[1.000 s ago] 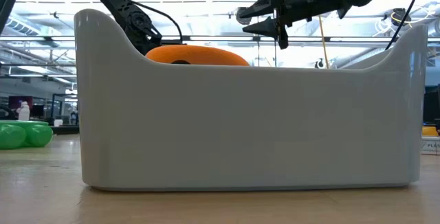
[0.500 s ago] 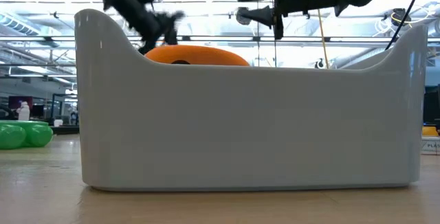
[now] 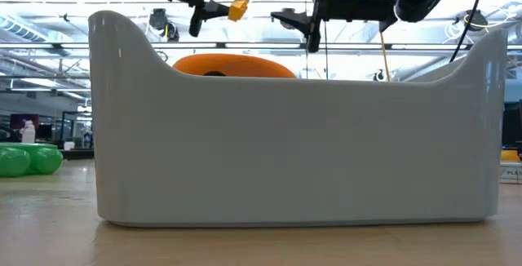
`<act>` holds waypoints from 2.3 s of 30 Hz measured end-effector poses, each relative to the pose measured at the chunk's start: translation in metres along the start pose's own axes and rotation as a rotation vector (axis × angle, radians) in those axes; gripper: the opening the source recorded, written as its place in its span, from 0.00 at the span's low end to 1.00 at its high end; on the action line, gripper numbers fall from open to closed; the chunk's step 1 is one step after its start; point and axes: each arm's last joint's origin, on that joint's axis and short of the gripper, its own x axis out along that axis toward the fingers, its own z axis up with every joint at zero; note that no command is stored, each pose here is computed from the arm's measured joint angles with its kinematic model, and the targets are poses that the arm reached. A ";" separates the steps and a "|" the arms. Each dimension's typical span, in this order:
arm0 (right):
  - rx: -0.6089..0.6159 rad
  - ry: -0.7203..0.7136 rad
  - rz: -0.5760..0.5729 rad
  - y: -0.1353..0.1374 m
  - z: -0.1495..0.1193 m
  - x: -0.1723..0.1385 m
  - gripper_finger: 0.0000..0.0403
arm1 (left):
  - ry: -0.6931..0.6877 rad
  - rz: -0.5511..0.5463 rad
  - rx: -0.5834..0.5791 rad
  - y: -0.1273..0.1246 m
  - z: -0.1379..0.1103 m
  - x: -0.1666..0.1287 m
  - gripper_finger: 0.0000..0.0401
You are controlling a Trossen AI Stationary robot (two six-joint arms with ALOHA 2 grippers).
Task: Pick & Place Toys
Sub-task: Put the yellow game piece into the orange bin
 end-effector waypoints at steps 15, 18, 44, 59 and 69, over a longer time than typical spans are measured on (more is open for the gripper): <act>-0.017 -0.191 0.092 -0.010 -0.003 0.015 0.69 | -0.078 -0.146 -0.035 -0.012 -0.011 0.031 0.33; -0.014 -0.186 0.088 -0.011 -0.004 0.015 0.67 | -0.084 -0.189 -0.039 -0.013 -0.013 0.036 0.33; -0.057 -0.186 0.090 -0.011 -0.004 0.015 0.35 | -0.078 -0.245 -0.081 -0.016 -0.024 0.051 0.36; -0.062 -0.174 0.109 -0.010 -0.004 0.015 0.34 | -0.069 -0.252 -0.067 -0.017 -0.025 0.051 0.50; -0.070 -0.186 0.114 -0.010 0.005 0.011 0.35 | -0.141 -0.242 -0.020 -0.006 -0.006 0.040 0.68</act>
